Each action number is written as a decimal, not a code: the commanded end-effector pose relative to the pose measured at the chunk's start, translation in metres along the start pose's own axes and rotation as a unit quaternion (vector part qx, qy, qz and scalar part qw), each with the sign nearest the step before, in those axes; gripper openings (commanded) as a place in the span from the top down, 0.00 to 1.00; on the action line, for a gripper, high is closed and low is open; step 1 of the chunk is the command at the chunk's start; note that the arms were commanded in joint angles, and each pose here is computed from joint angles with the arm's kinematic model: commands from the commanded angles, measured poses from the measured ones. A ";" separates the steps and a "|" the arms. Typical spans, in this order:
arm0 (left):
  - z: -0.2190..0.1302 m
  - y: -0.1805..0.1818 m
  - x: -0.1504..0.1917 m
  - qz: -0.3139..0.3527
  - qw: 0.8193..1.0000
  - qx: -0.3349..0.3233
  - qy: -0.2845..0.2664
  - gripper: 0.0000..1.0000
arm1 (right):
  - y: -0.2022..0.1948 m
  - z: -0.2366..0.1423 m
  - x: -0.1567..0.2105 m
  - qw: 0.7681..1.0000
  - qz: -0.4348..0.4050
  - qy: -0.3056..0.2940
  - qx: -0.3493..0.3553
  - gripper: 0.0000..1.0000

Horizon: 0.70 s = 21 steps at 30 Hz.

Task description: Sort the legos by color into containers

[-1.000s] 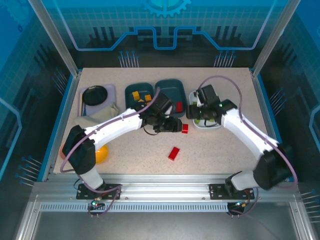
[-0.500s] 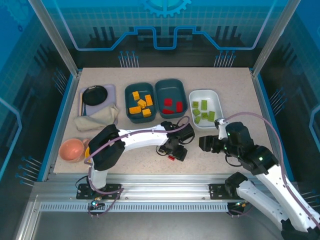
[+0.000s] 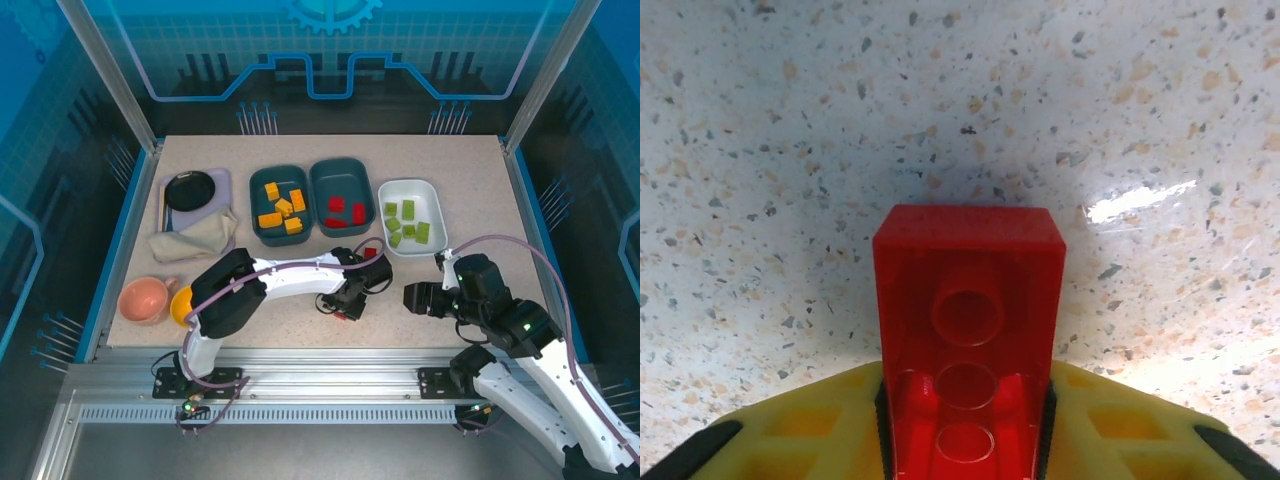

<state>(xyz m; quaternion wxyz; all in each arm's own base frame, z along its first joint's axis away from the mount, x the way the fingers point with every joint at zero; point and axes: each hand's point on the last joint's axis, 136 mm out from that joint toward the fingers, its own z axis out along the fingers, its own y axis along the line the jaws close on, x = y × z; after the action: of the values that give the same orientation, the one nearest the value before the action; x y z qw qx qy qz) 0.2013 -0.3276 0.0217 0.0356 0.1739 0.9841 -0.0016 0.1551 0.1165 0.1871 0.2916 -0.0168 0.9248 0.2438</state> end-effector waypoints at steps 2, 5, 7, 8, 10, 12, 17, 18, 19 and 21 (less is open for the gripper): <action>-0.001 -0.002 -0.005 0.004 1.000 -0.004 -0.011 0.70 | 0.002 0.002 0.001 1.000 0.006 0.009 -0.002 0.33; -0.015 0.007 -0.012 -0.003 1.000 -0.012 -0.029 0.72 | 0.005 0.003 -0.004 1.000 0.004 0.005 -0.005 0.34; -0.032 0.018 -0.021 -0.034 0.999 0.000 -0.039 0.72 | 0.008 0.003 -0.009 1.000 -0.001 0.002 -0.007 0.34; -0.044 0.023 -0.028 -0.051 0.998 0.011 -0.048 0.72 | 0.010 0.004 -0.011 1.000 -0.004 0.001 -0.009 0.34; -0.068 0.037 -0.045 -0.082 0.994 0.029 -0.070 0.72 | 0.013 0.005 -0.018 1.000 -0.011 -0.003 -0.010 0.34; -0.089 0.050 -0.063 -0.110 0.989 0.047 -0.086 0.72 | 0.017 0.007 -0.027 1.000 -0.015 -0.010 -0.011 0.35; -0.126 0.089 -0.114 -0.181 0.973 0.078 -0.116 0.72 | 0.026 0.019 -0.059 0.999 -0.023 -0.037 -0.001 0.35; -0.131 0.096 -0.124 -0.193 0.970 0.084 -0.125 0.72 | 0.028 0.020 -0.066 0.999 -0.024 -0.043 0.000 0.35; -0.133 0.104 -0.135 -0.205 0.966 0.087 -0.131 0.72 | 0.033 0.021 -0.078 0.998 -0.026 -0.054 0.001 0.35; -0.138 0.119 -0.156 -0.230 0.958 0.094 -0.141 0.72 | 0.036 0.030 -0.092 0.998 -0.025 -0.061 0.007 0.35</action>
<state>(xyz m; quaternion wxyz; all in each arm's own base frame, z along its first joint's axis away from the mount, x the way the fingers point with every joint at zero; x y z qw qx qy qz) 0.3663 -0.2737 0.1707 0.1757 -0.0311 0.9766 -0.1198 0.2133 0.1443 0.2045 0.3001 -0.0226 0.9264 0.2264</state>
